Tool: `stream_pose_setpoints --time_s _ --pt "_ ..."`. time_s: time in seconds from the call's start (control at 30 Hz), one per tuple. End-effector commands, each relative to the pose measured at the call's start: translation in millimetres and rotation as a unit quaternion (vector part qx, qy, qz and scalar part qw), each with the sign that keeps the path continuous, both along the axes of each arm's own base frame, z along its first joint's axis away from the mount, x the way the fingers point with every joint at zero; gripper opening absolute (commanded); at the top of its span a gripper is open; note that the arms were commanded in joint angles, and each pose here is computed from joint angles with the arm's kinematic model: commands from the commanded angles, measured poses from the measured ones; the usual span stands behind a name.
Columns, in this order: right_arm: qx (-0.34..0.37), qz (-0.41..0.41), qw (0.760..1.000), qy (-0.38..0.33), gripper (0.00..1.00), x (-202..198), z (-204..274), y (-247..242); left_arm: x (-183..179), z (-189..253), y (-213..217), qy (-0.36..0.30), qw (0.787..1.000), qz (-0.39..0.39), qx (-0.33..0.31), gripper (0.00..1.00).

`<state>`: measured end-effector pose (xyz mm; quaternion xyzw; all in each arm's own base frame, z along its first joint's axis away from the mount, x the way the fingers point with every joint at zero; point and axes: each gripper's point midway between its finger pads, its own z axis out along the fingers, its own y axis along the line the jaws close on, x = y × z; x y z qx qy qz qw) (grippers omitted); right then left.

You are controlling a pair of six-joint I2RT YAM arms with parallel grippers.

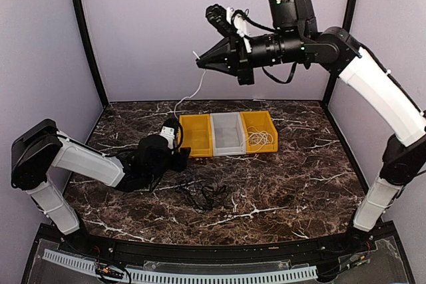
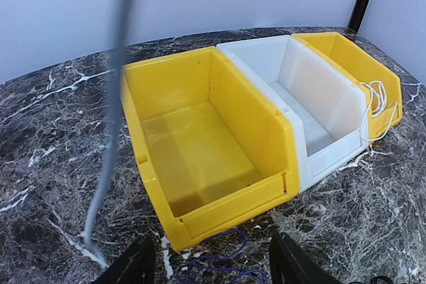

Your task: Untangle the cables

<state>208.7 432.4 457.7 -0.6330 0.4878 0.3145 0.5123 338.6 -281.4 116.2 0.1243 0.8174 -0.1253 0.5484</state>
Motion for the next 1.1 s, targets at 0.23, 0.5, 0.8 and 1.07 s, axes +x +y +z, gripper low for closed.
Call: stream_pose_setpoints --time_s 0.23,0.5,0.8,1.07 --pt "0.088 -0.264 0.96 -0.021 0.0 150.4 48.4 -130.6 -44.0 -2.8 -22.9 0.02 0.991 -0.13 -0.021 0.77" --pt "0.143 -0.353 0.924 -0.03 0.0 200.1 73.6 -196.3 -56.5 -13.1 -22.0 0.055 0.989 -0.133 -0.013 0.78" --pt "0.171 -0.226 0.959 0.001 0.0 156.3 99.4 -182.4 -59.5 -5.6 -20.4 0.041 0.989 -0.138 -0.027 0.78" --pt "0.196 -0.102 0.975 0.011 0.0 86.9 138.8 -175.9 -37.3 12.4 -84.1 -0.007 0.975 -0.218 -0.033 0.8"
